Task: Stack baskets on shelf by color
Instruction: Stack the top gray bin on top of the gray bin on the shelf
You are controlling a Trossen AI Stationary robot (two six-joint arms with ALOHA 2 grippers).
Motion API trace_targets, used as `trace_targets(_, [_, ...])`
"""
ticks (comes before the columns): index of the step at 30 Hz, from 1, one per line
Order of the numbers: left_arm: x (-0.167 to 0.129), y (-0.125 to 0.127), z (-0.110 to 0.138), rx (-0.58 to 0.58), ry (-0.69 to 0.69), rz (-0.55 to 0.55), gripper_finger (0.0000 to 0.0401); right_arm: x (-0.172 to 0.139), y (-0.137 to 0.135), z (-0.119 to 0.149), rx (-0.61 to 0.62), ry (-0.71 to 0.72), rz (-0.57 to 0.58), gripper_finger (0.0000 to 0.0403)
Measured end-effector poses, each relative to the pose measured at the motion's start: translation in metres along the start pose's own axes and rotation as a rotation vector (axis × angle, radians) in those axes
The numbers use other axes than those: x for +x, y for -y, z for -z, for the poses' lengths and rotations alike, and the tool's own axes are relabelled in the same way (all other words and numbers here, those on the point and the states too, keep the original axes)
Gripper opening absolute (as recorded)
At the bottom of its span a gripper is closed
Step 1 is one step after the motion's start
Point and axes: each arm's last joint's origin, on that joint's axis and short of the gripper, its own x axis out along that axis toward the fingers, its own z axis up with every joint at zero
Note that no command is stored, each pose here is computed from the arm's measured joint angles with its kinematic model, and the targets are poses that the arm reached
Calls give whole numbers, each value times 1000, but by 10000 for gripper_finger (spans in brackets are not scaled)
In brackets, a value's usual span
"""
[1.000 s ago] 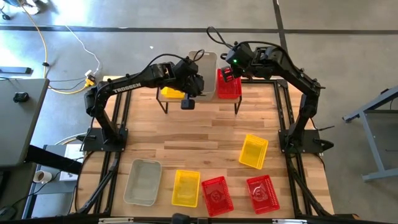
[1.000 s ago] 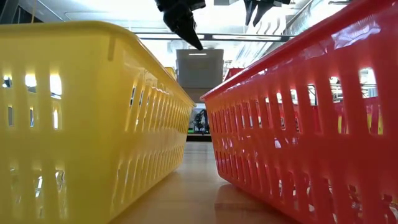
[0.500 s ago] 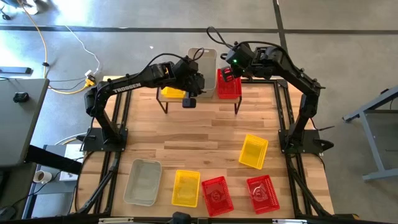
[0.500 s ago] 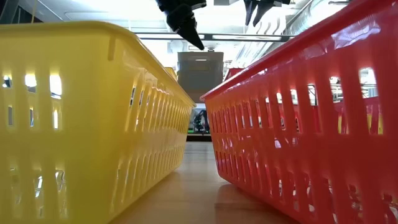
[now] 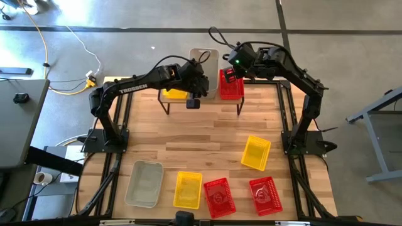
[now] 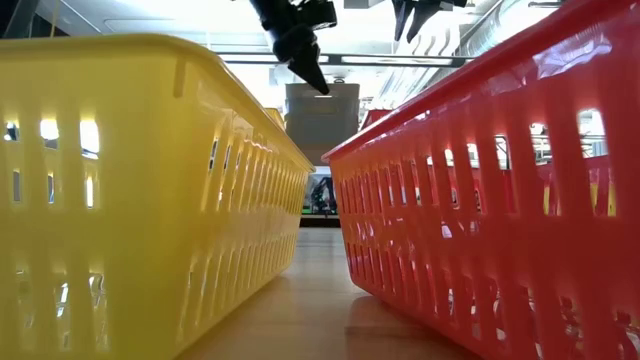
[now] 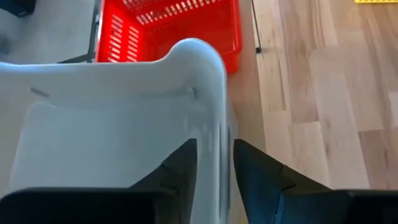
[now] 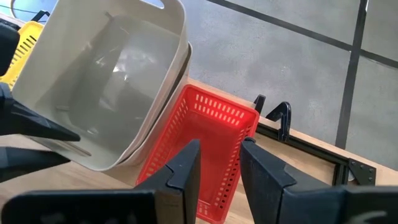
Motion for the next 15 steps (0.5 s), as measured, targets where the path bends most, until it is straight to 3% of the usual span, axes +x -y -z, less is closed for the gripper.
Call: trace_targets(15, [-2, 2, -2, 5, 11, 5, 11, 0, 0, 0, -5, 0, 0, 96])
